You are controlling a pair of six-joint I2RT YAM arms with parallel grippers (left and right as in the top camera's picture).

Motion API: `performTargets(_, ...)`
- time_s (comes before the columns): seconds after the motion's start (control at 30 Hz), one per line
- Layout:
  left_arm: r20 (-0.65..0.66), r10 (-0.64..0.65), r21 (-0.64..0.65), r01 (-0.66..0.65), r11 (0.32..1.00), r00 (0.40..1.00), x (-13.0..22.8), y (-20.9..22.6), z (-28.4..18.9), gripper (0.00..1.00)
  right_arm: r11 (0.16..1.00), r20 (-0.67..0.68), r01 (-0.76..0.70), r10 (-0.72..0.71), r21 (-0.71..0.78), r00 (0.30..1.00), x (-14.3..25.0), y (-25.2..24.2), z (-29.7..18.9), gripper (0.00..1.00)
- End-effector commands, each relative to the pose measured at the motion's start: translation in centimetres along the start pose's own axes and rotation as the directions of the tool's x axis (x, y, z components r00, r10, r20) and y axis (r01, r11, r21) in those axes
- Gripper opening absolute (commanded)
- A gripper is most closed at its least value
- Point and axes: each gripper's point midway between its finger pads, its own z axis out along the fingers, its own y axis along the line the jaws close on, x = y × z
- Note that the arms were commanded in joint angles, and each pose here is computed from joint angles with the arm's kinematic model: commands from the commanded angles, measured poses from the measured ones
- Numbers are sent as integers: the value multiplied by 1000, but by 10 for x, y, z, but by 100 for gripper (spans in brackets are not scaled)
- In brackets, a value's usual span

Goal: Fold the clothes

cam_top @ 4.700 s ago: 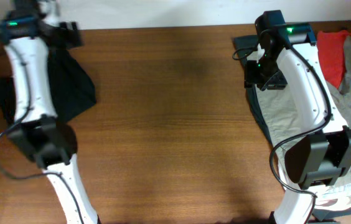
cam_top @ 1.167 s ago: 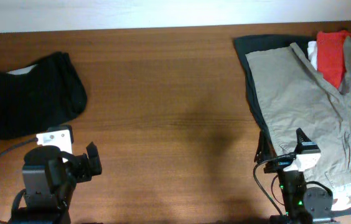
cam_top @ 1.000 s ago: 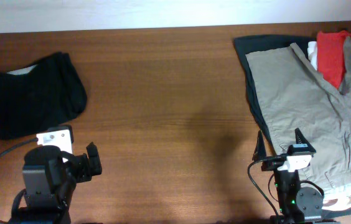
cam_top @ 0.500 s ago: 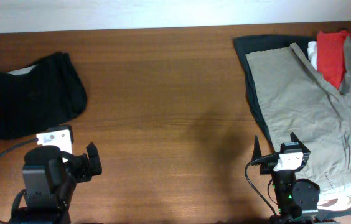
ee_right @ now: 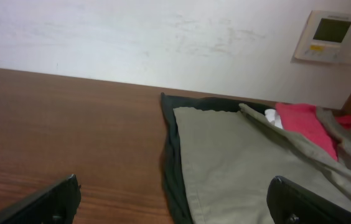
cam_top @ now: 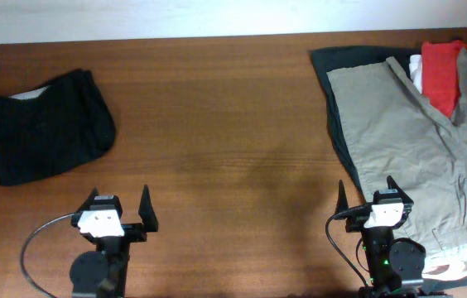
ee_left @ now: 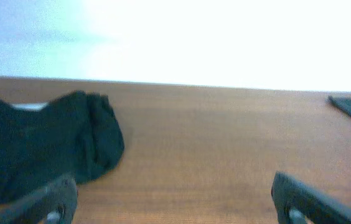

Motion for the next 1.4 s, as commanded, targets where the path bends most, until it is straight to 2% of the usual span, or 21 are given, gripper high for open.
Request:
performTargets(0.0, 234, -19, 43, 9, 999, 972, -7, -6, 9, 99, 1000, -6, 4, -4, 2, 1000, 3, 0, 0, 99)
performTargets(0.03, 264, 17, 25, -24, 999, 964, -17, -5, 6, 99, 1000, -6, 4, -4, 2, 1000, 3, 0, 0, 99)
performTargets(0.1, 239, 50, 17, -55, 998, 970, -9, -4, 5, 99, 1000, -6, 4, -4, 2, 1000, 3, 0, 0, 99)
performTargets(0.13, 112, 62, 29, -65, 997, 992, 23, -5, 10, 99, 1000, -6, 4, -4, 2, 1000, 3, 0, 0, 99)
performTargets(0.17, 61, 67, 62, -71, 996, 996, 36, -9, 11, 99, 1000, -6, 4, -4, 2, 1000, 3, 0, 0, 99)
performTargets(1.37, 60, 67, 72, -71, 995, 996, 36, -11, 11, 99, 1000, -6, 4, -4, 2, 1000, 3, 0, 0, 99)
